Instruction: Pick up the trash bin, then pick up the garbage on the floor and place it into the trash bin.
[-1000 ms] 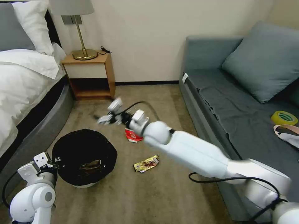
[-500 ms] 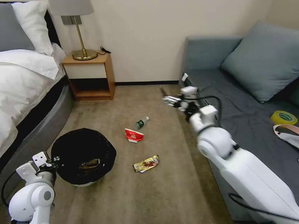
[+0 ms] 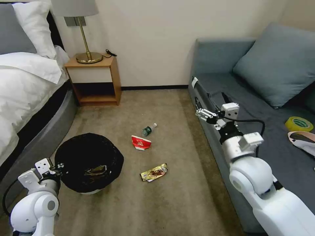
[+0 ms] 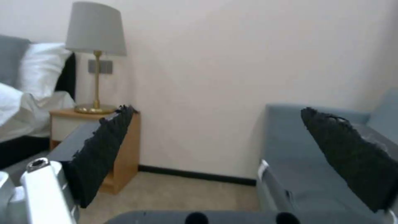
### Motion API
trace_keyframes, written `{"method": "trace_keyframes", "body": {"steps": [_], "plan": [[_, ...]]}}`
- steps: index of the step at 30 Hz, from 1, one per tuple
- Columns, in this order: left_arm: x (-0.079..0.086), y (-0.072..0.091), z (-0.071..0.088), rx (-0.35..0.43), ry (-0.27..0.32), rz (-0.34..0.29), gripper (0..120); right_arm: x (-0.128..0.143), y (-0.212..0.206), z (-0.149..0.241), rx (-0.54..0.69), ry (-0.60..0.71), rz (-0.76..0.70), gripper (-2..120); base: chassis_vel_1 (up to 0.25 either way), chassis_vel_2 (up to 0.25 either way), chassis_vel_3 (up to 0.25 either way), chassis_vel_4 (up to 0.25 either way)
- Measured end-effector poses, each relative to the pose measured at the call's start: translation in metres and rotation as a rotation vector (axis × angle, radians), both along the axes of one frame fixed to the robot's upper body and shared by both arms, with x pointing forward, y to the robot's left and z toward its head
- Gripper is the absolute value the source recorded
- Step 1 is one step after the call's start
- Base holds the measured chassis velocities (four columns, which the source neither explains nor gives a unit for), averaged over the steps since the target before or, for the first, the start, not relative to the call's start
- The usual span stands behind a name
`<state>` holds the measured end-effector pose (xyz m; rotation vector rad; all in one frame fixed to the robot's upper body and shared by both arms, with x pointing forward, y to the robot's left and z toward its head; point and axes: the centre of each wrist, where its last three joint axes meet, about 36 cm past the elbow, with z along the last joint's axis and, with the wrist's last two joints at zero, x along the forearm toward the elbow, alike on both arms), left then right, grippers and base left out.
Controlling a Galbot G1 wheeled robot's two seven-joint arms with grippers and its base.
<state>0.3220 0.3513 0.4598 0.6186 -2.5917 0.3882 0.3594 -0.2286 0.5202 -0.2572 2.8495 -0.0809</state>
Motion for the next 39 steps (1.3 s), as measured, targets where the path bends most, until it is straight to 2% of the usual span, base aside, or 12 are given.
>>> {"method": "trace_keyframes", "body": {"steps": [4, 12, 39], "plan": [[0.000, -0.001, -0.002, -0.003, -0.001, 0.000, 4, -0.015, 0.004, -0.012, 0.028, 0.018, -0.070, 100, 0.000, 0.000, 0.000, 0.000], [0.000, -0.003, -0.004, -0.011, -0.002, 0.003, 4, -0.026, 0.015, -0.027, 0.057, 0.017, -0.118, 100, 0.000, 0.000, 0.000, 0.000], [-0.008, 0.002, 0.007, 0.004, -0.023, 0.016, 4, -0.032, 0.026, -0.043, 0.061, 0.033, -0.055, 100, 0.000, 0.000, 0.000, 0.000]]}}
